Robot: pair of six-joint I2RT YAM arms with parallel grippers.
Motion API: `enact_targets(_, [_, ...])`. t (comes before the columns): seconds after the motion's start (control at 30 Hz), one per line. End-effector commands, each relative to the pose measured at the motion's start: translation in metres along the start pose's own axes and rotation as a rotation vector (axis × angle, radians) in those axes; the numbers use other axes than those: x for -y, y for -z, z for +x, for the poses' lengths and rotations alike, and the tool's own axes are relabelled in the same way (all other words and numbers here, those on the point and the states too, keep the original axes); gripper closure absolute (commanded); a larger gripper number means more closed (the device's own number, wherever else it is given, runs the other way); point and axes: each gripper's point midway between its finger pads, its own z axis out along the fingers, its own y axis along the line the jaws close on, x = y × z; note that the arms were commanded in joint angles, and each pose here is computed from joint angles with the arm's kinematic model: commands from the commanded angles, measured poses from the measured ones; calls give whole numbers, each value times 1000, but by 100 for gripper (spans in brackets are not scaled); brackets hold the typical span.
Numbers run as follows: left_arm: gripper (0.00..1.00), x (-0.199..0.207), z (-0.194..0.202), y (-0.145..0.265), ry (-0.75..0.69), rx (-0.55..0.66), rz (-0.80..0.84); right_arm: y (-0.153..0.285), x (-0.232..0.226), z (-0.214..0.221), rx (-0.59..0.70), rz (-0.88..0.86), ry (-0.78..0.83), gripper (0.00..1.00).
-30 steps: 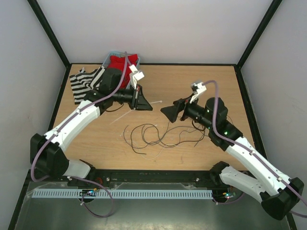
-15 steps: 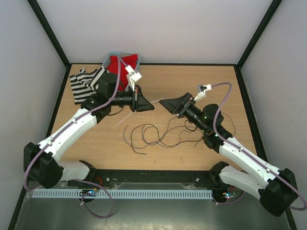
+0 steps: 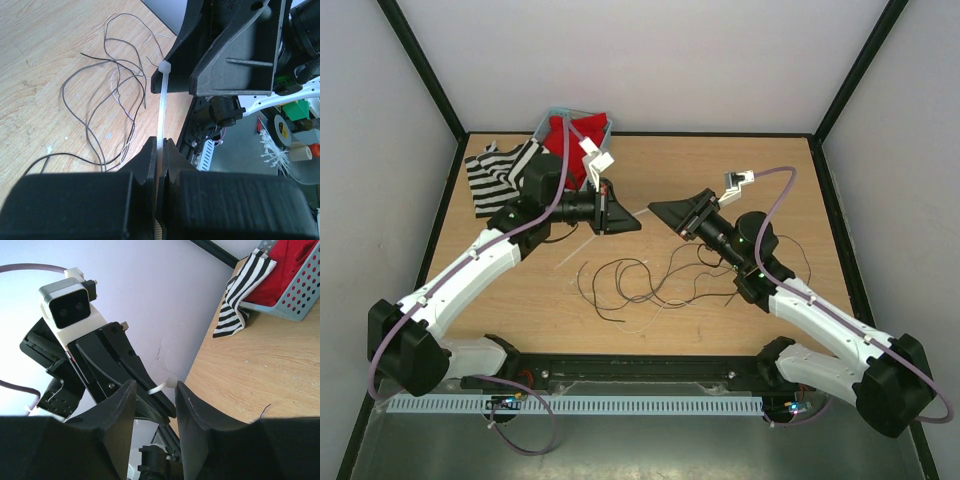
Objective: Zip-tie the wires
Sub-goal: Pick up the ribbon at the center of the board.
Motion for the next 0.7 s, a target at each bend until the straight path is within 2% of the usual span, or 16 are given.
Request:
enact_targets(0.0, [100, 11, -4, 2, -32, 24, 32, -6, -28, -9, 30, -84, 9, 55])
enact_targets(0.47, [100, 14, -2, -9, -9, 23, 35, -18, -18, 6, 23, -64, 56, 66])
enact_targets(0.53, [100, 15, -2, -10, -9, 22, 41, -20, -18, 6, 21, -66, 60, 71])
enact_targets(0.67, [100, 16, 0, -12, -1, 17, 43, -21, -19, 8, 15, -73, 72, 90])
